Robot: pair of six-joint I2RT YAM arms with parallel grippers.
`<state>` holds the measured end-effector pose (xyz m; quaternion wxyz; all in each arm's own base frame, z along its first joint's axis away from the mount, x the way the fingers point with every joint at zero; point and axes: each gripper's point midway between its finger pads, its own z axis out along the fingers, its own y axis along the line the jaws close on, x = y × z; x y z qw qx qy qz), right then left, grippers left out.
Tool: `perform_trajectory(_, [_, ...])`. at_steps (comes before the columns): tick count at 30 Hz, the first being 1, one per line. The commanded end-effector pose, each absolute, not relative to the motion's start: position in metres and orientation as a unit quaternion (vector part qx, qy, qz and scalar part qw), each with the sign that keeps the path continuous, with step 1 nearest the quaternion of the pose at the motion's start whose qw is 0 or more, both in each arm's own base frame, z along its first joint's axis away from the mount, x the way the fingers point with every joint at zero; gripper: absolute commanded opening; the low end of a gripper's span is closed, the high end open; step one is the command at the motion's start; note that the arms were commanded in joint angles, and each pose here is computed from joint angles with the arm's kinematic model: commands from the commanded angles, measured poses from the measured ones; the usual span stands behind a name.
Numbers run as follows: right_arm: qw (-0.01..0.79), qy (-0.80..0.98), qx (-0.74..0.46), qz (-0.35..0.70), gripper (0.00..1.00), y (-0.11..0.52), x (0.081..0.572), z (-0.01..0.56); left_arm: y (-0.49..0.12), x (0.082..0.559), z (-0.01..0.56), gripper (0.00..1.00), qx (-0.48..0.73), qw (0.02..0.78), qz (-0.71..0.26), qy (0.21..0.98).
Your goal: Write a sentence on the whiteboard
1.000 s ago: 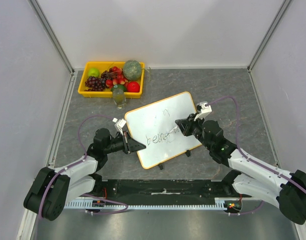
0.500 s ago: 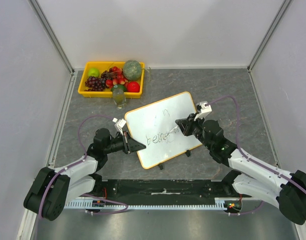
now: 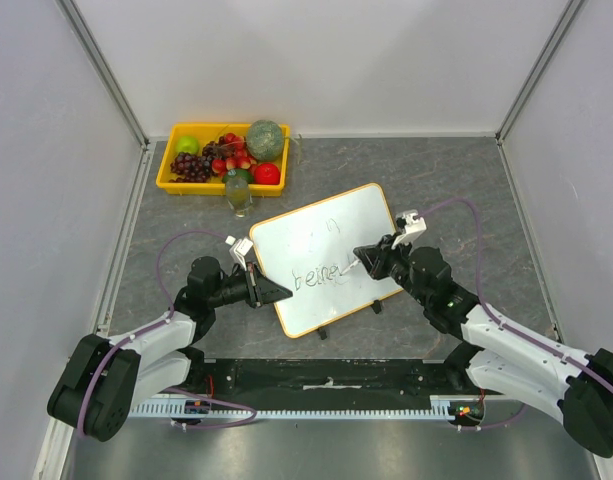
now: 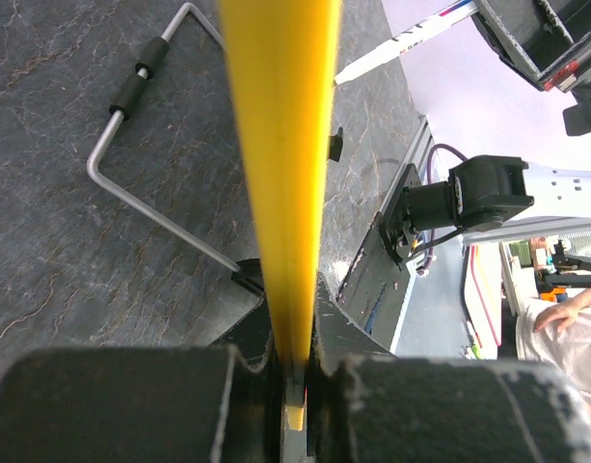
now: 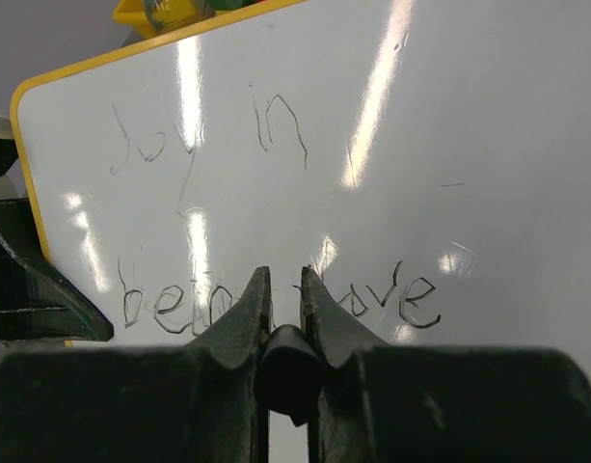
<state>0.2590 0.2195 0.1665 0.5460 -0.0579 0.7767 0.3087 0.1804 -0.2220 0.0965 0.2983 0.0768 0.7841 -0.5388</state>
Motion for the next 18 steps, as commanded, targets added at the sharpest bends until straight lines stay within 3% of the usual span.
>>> perform_trajectory(1, [0.473, 0.844, -0.089, 0.237, 0.00, 0.197, 0.239, 0.095, -0.206, 0.180, 0.055, 0.02, 0.056, 0.285, -0.474, 0.831])
perform_trajectory(18, [0.458, 0.837, -0.074, 0.291, 0.00, 0.214, 0.234, 0.088, -0.206, 0.180, 0.056, 0.02, 0.056, 0.285, -0.475, 0.831])
